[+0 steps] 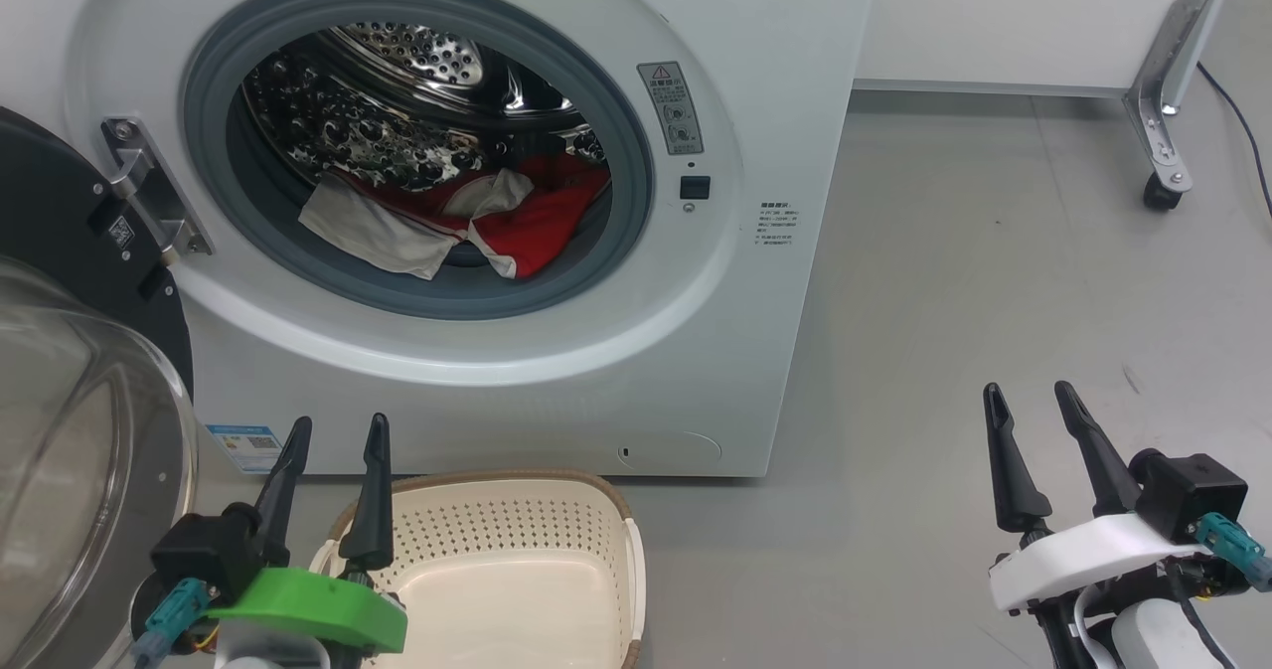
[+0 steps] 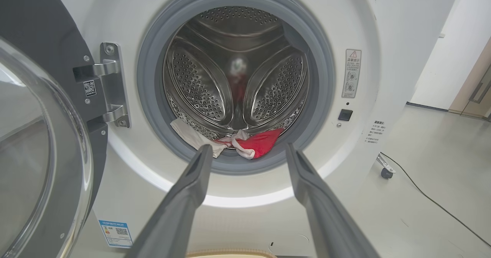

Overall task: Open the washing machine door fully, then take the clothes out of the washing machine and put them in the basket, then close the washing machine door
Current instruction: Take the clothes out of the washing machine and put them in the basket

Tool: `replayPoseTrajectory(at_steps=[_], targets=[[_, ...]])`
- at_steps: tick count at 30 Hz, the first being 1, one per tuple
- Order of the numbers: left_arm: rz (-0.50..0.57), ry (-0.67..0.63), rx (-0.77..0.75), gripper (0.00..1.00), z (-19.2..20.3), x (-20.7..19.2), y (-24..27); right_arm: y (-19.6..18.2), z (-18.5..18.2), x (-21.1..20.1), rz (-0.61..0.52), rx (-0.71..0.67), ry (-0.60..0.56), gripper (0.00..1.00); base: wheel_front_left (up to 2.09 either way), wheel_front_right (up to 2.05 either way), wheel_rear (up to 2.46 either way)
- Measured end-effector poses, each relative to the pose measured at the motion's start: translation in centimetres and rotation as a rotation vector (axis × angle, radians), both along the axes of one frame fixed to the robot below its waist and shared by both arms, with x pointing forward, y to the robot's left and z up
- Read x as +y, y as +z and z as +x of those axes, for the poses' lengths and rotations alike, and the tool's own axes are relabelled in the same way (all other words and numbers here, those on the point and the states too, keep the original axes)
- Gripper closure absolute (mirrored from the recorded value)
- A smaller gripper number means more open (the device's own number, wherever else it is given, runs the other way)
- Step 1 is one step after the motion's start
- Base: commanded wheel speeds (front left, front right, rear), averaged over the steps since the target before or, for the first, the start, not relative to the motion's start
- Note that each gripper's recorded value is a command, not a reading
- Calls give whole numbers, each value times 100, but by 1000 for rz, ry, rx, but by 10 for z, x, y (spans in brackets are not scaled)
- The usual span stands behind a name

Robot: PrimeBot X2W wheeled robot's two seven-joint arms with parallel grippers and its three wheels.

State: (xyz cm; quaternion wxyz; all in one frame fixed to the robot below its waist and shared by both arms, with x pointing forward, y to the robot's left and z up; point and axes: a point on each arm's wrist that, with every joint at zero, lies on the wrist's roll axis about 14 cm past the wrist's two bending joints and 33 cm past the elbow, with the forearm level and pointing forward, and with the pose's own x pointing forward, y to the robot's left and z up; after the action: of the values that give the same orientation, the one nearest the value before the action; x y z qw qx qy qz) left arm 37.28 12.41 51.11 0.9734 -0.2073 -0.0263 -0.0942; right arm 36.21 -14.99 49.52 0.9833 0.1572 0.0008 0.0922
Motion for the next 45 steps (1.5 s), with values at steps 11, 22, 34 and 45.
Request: replayPoseTrajectory(at_steps=[11, 22, 34, 45], targets=[[3, -1, 9, 0, 1, -1, -3, -2, 0, 0, -6, 6, 0, 0, 0, 0, 0], [2, 5, 20, 0, 6, -1, -6, -4, 1, -1, -7, 12, -1, 0, 0, 0, 0], [19, -10, 114, 0, 25, -4, -34, -26, 5, -8, -8, 80, -22, 0, 0, 0, 0], [55, -47, 175, 0, 89, -10, -49, -45, 16, -14, 11, 136, -61, 0, 0, 0, 0]])
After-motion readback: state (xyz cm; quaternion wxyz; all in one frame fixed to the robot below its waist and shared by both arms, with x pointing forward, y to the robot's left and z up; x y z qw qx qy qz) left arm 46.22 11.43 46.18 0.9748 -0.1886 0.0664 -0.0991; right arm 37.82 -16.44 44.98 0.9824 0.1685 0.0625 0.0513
